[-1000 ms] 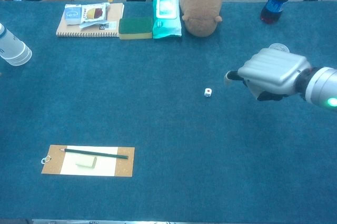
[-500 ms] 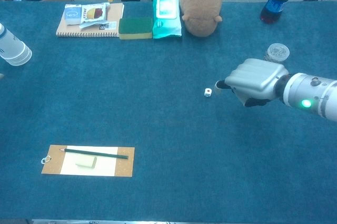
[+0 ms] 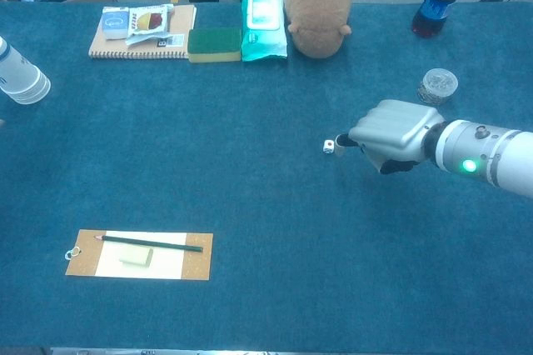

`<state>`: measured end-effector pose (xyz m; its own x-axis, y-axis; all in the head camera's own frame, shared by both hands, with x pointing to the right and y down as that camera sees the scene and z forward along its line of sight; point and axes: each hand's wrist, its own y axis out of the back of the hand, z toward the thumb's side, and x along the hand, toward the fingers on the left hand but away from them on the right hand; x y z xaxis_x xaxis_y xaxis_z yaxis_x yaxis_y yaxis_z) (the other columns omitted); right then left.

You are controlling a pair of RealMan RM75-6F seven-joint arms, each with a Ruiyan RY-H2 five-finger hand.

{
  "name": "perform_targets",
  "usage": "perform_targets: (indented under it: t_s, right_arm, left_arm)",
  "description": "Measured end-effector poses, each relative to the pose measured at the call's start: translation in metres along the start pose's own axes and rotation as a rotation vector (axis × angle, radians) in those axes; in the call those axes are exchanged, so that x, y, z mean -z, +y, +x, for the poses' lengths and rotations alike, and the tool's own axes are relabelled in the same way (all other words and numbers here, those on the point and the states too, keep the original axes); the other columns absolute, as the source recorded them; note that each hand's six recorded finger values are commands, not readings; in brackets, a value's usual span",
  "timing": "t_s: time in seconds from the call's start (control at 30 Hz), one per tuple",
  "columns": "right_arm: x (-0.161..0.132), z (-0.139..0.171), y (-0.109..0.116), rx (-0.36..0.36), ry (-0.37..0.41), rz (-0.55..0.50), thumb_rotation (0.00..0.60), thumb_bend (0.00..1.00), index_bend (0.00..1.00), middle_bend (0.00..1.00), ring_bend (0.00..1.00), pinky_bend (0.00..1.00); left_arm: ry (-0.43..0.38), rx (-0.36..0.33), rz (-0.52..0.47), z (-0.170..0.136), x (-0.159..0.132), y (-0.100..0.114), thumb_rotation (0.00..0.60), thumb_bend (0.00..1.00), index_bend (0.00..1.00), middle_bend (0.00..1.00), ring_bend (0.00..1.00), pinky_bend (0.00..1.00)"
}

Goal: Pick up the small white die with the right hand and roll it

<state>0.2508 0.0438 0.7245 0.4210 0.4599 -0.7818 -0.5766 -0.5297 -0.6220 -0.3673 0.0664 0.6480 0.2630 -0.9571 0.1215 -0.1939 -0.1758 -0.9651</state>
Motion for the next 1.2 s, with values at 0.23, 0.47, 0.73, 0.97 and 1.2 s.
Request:
perform_targets:
  t_s: [0.23,0.47,0.73,0.97,1.2]
  right_arm:
    - [-0.001,-0.007,0.001,0.001,0.002,-0.018,0.6,1.0,0.24,1.0,0.95,1.0]
    - [-0.004,-0.016,0.005,0.009,0.015,-0.023,0.6,1.0,0.24,1.0,0.96,1.0]
    - [-0.006,-0.021,0.004,0.002,0.019,-0.023,0.6,1.0,0.24,1.0,0.96,1.0]
    - [-0.004,-0.022,0.003,-0.002,0.01,-0.026,0.6,1.0,0.24,1.0,0.96,1.0]
    - [0.0,-0.022,0.003,-0.003,-0.004,-0.034,0.6,1.0,0.24,1.0,0.96,1.0]
  left_arm:
    - [0.005,0.004,-0.003,-0.001,0.002,-0.002,0.6,0.05,0.01,0.0,0.0,0.11]
    - [0.009,0.005,-0.013,-0.002,0.004,-0.003,0.6,0.05,0.01,0.0,0.0,0.11]
    - [0.017,0.005,-0.024,-0.004,0.007,-0.004,0.6,0.05,0.01,0.0,0.0,0.11]
    - [0.017,0.009,-0.027,-0.004,0.008,-0.006,0.6,0.05,0.01,0.0,0.0,0.11]
    - [0.018,0.009,-0.029,-0.004,0.008,-0.007,0.6,0.05,0.01,0.0,0.0,0.11]
